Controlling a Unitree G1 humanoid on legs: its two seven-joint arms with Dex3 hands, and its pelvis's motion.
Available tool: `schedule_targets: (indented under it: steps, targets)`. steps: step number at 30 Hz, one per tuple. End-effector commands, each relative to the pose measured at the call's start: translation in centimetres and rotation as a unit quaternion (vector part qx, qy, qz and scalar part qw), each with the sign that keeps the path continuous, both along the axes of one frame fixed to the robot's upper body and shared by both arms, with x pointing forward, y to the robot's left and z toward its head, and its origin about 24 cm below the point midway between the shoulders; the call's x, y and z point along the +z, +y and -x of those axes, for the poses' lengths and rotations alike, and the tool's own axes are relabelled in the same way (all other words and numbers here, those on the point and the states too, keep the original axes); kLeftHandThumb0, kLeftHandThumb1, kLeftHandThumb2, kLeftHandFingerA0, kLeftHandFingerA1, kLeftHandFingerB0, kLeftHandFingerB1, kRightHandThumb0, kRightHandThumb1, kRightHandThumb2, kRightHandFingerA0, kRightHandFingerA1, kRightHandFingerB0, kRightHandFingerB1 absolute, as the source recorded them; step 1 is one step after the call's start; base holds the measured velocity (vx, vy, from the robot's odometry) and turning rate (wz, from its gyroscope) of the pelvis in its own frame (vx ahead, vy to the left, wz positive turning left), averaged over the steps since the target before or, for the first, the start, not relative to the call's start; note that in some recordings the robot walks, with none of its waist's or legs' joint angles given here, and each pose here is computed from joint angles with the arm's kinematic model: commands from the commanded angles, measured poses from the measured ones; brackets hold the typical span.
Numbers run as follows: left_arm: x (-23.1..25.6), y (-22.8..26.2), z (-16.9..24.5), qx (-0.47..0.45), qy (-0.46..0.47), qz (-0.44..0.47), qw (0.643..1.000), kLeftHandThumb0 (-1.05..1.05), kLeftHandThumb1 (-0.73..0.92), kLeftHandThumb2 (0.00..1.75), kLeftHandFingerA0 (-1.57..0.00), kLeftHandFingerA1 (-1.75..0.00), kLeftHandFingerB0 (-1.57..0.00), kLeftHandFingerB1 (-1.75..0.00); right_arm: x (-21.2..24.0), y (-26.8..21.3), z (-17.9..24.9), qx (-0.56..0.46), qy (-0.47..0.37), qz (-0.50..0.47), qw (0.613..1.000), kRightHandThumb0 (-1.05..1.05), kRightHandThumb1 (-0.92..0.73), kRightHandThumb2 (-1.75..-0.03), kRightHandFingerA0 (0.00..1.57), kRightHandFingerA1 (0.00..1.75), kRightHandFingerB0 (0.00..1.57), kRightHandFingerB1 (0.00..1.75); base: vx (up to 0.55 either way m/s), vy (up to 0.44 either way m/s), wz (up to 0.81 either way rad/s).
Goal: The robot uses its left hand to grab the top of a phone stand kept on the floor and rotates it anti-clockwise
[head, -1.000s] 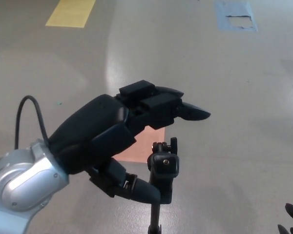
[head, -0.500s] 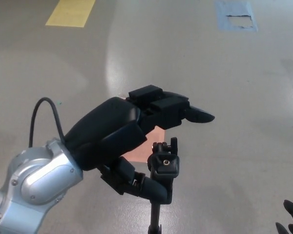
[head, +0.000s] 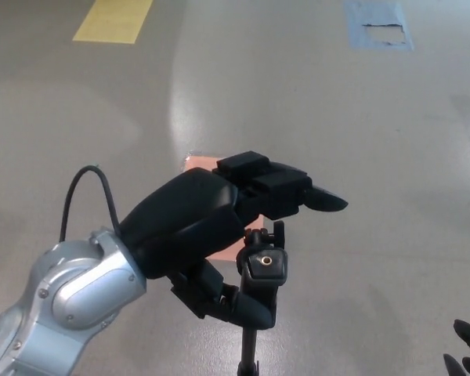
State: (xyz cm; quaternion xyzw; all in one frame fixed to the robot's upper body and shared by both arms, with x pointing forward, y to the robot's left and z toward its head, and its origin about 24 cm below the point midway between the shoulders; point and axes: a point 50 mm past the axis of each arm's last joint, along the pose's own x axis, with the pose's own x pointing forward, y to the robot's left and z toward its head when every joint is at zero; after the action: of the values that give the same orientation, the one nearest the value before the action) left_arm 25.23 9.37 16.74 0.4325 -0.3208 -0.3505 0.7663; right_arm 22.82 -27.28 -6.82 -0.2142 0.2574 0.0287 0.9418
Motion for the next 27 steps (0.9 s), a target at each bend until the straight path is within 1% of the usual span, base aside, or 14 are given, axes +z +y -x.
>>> schedule_targets:
  steps: [1,6,7,10,11,16,17,20,21,23,24,25,26,27]
  targets:
    - [-0.1,-0.2,-0.1,-0.002,-0.012,-0.007,1.0,-0.76,0.32,0.66,-0.1,-0.46,-0.2,-0.52,0.2,-0.6,0.0,-0.006,0.002,0.007,1.0,-0.71,-0.72,-0.92,0.0,0.26,0.0,0.09,0.0,0.0,0.0]
    - [-0.3,-0.4,-0.3,0.0,-0.011,-0.008,1.0,-0.76,0.32,0.67,-0.12,-0.45,-0.2,-0.52,0.3,-0.7,-0.1,-0.007,0.003,0.006,1.0,-0.72,-0.73,-0.92,0.0,0.26,0.0,0.09,0.0,0.0,0.0]
    - [-0.4,-0.4,-0.3,0.0,-0.01,-0.007,1.0,-0.75,0.33,0.67,-0.13,-0.45,-0.2,-0.52,0.3,-0.7,-0.1,-0.005,0.003,0.007,1.0,-0.64,-0.85,-0.83,0.0,0.24,0.0,0.03,0.0,0.0,0.0]
    - [-0.5,-0.6,-0.4,0.002,-0.008,0.0,1.0,-0.75,0.32,0.67,-0.15,-0.46,-0.22,-0.52,0.3,-0.6,-0.2,-0.003,0.003,0.009,1.0,-0.72,-0.73,-0.92,0.0,0.26,0.0,0.09,0.0,0.0,0.0]
    - [-0.6,-0.6,-0.5,0.003,-0.008,0.007,1.0,-0.75,0.33,0.67,-0.16,-0.46,-0.23,-0.52,0.3,-0.6,-0.2,-0.003,0.004,0.01,1.0,-0.68,-0.92,-0.69,0.0,0.28,0.0,0.1,0.0,0.0,0.0]
    - [-1.2,-0.7,-0.8,0.012,0.0,0.032,0.999,-0.74,0.32,0.65,-0.21,-0.45,-0.29,-0.52,0.2,-0.6,-0.1,0.0,0.006,0.012,1.0,-0.66,-0.92,-0.69,0.0,0.27,0.0,0.1,0.0,0.0,0.0]
    - [-1.3,-0.7,-0.8,0.013,0.002,0.035,0.999,-0.74,0.32,0.64,-0.22,-0.44,-0.31,-0.52,0.2,-0.6,-0.1,0.0,0.006,0.011,1.0,-0.68,-0.74,-0.9,0.0,0.25,0.0,0.09,0.0,0.0,0.0]
    - [-1.6,-0.8,-1.1,0.016,0.006,0.04,0.999,-0.74,0.33,0.65,-0.22,-0.45,-0.31,-0.52,0.3,-0.6,-0.2,0.0,0.007,0.01,1.0,-0.69,-0.74,-0.9,0.0,0.24,0.0,0.08,0.0,0.0,0.0]
    - [-1.8,-0.8,-1.2,0.017,0.006,0.042,0.999,-0.74,0.32,0.64,-0.23,-0.46,-0.32,-0.51,0.3,-0.6,-0.2,0.0,0.007,0.011,1.0,-0.66,-0.92,-0.68,0.0,0.27,0.0,0.1,0.0,0.0,0.0]
    - [-2.0,-0.9,-1.3,0.018,0.007,0.044,0.999,-0.75,0.33,0.65,-0.23,-0.45,-0.32,-0.52,0.3,-0.6,-0.2,0.0,0.008,0.01,1.0,-0.66,-0.92,-0.68,0.0,0.27,0.0,0.1,0.0,0.0,0.0]
    - [-2.1,-0.9,-1.4,0.018,0.008,0.044,0.999,-0.75,0.33,0.65,-0.23,-0.45,-0.32,-0.52,0.3,-0.6,-0.2,-0.001,0.008,0.009,1.0,-0.66,-0.92,-0.68,0.0,0.27,0.0,0.1,0.0,0.0,0.0]
    - [-2.2,-0.9,-1.4,0.019,0.008,0.043,0.999,-0.75,0.33,0.65,-0.23,-0.44,-0.32,-0.52,0.3,-0.6,-0.2,-0.001,0.008,0.009,1.0,-0.69,-0.73,-0.9,0.0,0.25,0.0,0.08,0.0,0.0,0.0]
    - [-2.3,-0.9,-1.4,0.019,0.008,0.043,0.999,-0.75,0.33,0.65,-0.23,-0.44,-0.32,-0.52,0.3,-0.6,-0.2,-0.001,0.008,0.009,1.0,-0.69,-0.73,-0.9,0.0,0.25,0.0,0.08,0.0,0.0,0.0]
    - [-2.3,-0.9,-1.4,0.019,0.008,0.044,0.999,-0.74,0.33,0.65,-0.25,-0.43,-0.32,-0.53,0.3,-0.6,-0.2,-0.002,0.008,0.009,1.0,-0.66,-0.92,-0.69,0.0,0.28,0.0,0.1,0.0,0.0,0.0]
